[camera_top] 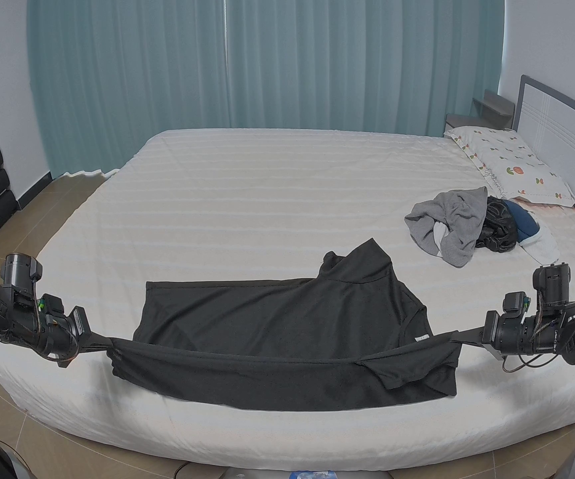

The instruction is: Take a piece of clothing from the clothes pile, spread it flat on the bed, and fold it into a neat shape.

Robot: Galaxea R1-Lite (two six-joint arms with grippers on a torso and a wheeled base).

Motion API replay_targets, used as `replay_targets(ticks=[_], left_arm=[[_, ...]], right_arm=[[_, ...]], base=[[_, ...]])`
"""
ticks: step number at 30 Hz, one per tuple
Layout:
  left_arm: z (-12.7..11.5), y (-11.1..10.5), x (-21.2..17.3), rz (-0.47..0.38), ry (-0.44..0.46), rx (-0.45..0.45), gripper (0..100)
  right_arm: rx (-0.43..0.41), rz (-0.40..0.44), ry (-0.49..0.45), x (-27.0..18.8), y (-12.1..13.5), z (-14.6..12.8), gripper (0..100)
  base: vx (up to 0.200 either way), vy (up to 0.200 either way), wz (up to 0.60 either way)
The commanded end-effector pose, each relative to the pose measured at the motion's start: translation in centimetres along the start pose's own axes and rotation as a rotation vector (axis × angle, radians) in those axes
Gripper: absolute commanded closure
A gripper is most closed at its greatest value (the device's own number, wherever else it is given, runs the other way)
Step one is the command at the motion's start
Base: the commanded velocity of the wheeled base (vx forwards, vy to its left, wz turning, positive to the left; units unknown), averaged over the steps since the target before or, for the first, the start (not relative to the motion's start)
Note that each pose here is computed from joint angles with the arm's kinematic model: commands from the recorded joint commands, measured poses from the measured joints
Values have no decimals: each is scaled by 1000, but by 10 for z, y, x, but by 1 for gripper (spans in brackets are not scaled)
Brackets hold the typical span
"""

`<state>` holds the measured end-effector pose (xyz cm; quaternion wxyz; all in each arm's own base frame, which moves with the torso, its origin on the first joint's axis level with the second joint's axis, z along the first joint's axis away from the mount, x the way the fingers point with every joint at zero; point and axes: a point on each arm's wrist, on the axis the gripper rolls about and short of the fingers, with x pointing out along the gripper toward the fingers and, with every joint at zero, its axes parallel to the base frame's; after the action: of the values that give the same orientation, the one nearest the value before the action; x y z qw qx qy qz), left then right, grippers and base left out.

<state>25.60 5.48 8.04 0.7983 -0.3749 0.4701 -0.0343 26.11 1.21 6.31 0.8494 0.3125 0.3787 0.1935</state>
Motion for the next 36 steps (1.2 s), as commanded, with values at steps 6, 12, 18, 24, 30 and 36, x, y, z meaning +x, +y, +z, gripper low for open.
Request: replay_targets(ticks=[6, 12, 18, 24, 30, 36], left_arm=[[-4, 0, -1, 4, 13, -3, 100], [-6, -1, -6, 14, 33, -17, 100], [-14, 0, -9, 33, 78, 8, 100], [-17, -2, -19, 36, 70, 15, 100], [-17, -7, -35, 22, 15, 27, 100], [-20, -6, -35, 36, 44, 0, 100]], right_arm=[[-14, 32, -56, -22, 13, 1, 100], [-13, 32, -57, -29, 15, -5, 100], [-9, 27, -51, -35, 16, -14, 100], [-5, 21, -56, -43, 16, -19, 100], [-15, 29, -78, -46, 19, -17, 100], [-29, 45, -106, -46, 23, -8, 100]], base=[[0, 0, 0], [0, 0, 0], [0, 0, 0], [0, 0, 0], [0, 0, 0], [0, 0, 0]])
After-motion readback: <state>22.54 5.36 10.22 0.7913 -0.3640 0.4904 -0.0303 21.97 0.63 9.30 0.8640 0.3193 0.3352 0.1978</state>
